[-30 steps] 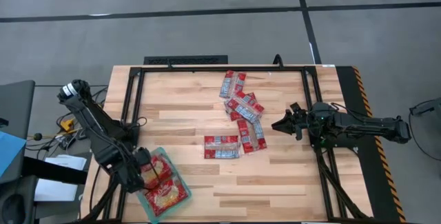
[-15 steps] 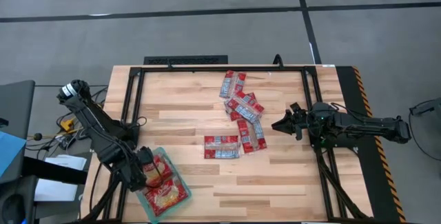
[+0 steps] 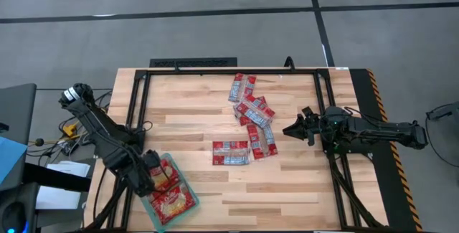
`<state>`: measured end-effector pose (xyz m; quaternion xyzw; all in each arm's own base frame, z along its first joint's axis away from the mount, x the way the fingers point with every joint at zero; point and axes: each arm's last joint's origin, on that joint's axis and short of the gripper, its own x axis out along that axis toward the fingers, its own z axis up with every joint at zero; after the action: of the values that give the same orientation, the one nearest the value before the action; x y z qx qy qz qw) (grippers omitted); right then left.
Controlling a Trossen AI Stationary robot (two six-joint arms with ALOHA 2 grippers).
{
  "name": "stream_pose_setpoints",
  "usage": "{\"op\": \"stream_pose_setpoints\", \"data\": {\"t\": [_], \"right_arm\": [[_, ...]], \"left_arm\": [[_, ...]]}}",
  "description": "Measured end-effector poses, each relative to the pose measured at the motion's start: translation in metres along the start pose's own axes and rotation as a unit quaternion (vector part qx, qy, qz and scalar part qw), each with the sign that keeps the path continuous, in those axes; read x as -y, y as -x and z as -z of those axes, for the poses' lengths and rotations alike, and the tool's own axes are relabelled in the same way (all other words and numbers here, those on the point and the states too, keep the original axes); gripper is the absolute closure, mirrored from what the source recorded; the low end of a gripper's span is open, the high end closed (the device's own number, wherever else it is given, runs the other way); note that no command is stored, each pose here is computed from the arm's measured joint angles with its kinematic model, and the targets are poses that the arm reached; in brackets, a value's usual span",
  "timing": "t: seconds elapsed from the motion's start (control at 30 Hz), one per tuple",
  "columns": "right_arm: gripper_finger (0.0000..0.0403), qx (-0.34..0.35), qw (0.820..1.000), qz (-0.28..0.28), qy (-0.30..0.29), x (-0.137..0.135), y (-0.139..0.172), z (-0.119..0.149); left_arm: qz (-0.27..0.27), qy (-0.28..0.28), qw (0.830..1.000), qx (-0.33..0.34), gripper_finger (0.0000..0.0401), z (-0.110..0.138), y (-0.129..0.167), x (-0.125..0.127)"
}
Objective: Sort popcorn bags into baskets
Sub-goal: Put the red popcorn bag into the green bin
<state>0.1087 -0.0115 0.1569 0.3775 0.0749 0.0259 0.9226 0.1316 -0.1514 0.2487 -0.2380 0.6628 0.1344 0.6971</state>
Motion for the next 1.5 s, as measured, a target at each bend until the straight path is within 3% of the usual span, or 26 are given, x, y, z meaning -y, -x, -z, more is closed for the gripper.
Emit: {"op": "stream_pose_setpoints", "data": {"t": [0.77,0.9,1.2,1.37,1.5], "right_arm": [[0.0277,0.0,1.0,0.0,0.008,0.0,0.0,0.0],[0.0274,0.0,1.0,0.0,0.011,0.0,0.0,0.0],[0.0275,0.0,1.0,0.0,0.012,0.0,0.0,0.0],[0.0273,0.0,1.0,0.0,0.016,0.0,0.0,0.0],[0.0274,0.0,1.0,0.0,0.023,0.0,0.0,0.0]], "left_arm": [[0.043,-0.027,0.998,-0.038,0.0371,-0.014,0.002,0.003],[0.043,-0.014,0.998,-0.048,0.034,-0.017,0.002,0.001],[0.042,0.016,0.997,-0.062,0.0205,-0.024,0.002,-0.002],[0.084,0.025,0.995,-0.039,0.0196,-0.038,0.003,0.002],[0.085,0.064,0.993,0.047,0.0211,-0.06,0.005,-0.001]]}}
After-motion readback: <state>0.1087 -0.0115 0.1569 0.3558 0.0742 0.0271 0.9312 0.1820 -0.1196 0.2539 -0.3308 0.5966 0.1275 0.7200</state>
